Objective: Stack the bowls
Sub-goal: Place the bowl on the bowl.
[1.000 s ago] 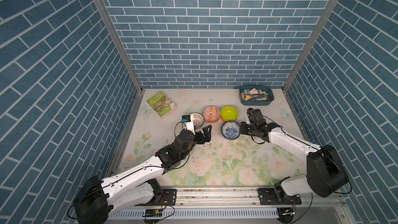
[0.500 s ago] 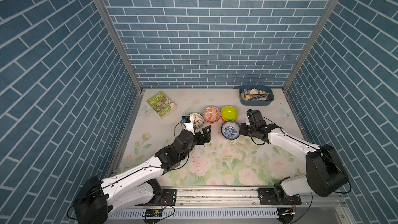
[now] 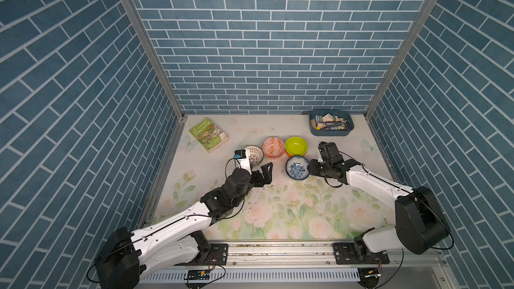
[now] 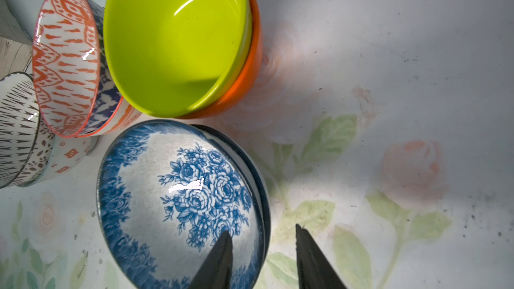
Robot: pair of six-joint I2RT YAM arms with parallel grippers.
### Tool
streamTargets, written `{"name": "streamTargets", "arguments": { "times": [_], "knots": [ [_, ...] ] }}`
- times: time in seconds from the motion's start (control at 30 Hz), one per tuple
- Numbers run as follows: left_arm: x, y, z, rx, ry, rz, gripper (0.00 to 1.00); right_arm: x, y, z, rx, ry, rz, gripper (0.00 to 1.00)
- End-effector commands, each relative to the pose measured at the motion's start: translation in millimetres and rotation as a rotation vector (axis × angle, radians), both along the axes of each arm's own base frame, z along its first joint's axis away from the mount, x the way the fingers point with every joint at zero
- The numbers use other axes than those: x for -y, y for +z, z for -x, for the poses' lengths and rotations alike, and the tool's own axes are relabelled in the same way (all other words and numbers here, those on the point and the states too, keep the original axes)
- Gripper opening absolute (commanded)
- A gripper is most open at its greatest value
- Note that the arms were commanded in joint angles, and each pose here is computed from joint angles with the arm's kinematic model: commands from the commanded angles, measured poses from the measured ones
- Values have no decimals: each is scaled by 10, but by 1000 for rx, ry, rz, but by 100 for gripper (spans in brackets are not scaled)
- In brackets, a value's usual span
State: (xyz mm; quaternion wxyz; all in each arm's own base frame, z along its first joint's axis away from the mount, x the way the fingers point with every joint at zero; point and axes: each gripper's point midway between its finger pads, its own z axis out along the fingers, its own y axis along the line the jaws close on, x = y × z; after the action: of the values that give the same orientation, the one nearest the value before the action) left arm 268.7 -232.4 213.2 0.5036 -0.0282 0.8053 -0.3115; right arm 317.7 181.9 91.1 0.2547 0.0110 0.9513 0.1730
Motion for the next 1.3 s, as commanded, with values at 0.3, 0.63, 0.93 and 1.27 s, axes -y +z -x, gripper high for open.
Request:
{"name": "streamTargets", "arguments": {
  "times": [0.3,0.63,0.93,1.27],
  "knots": [
    [-37,-9,-10,3,12,-7,100,-49,-3,-136,2,21,41,32],
    [-55,-39,1,1,16,-3,100,-53,21,-107,-3,22,30,21],
    [-66,-31,9,2,17,-2,100,-70,-18,-98,-15,24,23,20],
    [-91,-41,16,4,24,5,100,-67,73,-62,-9,16,1,8]
  ]
}}
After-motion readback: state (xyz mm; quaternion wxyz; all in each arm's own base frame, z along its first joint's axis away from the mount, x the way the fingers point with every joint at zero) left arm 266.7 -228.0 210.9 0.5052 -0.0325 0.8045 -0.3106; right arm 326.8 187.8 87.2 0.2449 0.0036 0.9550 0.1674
